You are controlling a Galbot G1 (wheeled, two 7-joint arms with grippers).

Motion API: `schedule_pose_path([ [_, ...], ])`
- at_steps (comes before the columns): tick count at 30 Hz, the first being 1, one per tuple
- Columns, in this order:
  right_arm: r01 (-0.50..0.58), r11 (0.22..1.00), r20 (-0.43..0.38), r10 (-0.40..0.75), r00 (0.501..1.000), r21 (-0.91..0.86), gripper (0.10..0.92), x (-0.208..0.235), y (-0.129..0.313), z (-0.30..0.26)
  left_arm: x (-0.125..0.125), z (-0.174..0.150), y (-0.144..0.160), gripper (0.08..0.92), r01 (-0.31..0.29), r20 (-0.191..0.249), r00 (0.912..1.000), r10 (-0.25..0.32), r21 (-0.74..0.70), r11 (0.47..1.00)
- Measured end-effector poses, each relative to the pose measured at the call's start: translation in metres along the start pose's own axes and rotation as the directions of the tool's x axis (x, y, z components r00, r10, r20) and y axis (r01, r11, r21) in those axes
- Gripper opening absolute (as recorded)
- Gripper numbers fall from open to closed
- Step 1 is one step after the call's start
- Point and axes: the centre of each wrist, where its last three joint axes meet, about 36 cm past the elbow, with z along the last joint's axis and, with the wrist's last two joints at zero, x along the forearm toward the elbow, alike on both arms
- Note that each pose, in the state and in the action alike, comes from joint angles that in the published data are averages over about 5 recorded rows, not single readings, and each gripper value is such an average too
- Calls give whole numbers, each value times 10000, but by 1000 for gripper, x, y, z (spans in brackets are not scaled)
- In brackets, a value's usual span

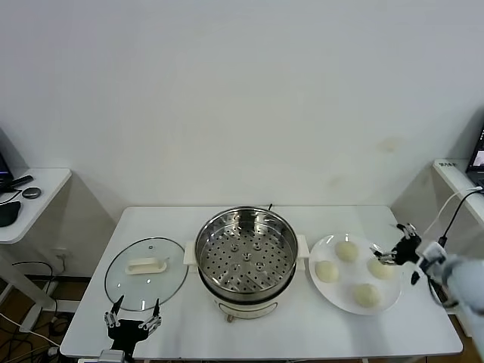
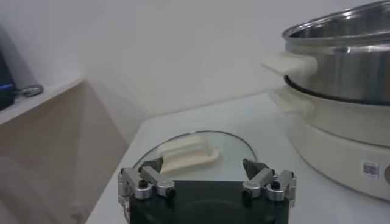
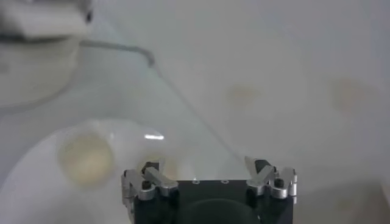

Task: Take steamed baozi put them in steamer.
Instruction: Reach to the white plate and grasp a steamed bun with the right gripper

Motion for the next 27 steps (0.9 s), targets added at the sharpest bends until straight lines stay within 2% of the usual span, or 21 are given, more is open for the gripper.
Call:
schedule_pose_path([
  [5, 1701, 9709, -748, -1595, 9844, 1683, 823, -30, -39, -20, -1, 2, -1, 823, -7, -65, 10000, 7, 45, 10000],
  [12, 3422, 8883, -1774, -2999, 9373, 3063, 823, -89, -67, -44, 1, 8, 0, 823, 84, -291, 9995, -80, 114, 9999],
  [20, 4663, 8041, -2724, -3862, 8813, 3688, 823, -147, -78, -66, 2, 7, 2, 823, 55, -383, 9993, -46, 209, 9998],
  [27, 5388, 7490, -3407, -4271, 8376, 3855, 823, -178, -78, -75, 1, 3, 2, 823, 9, -345, 9994, 2, 304, 9995],
])
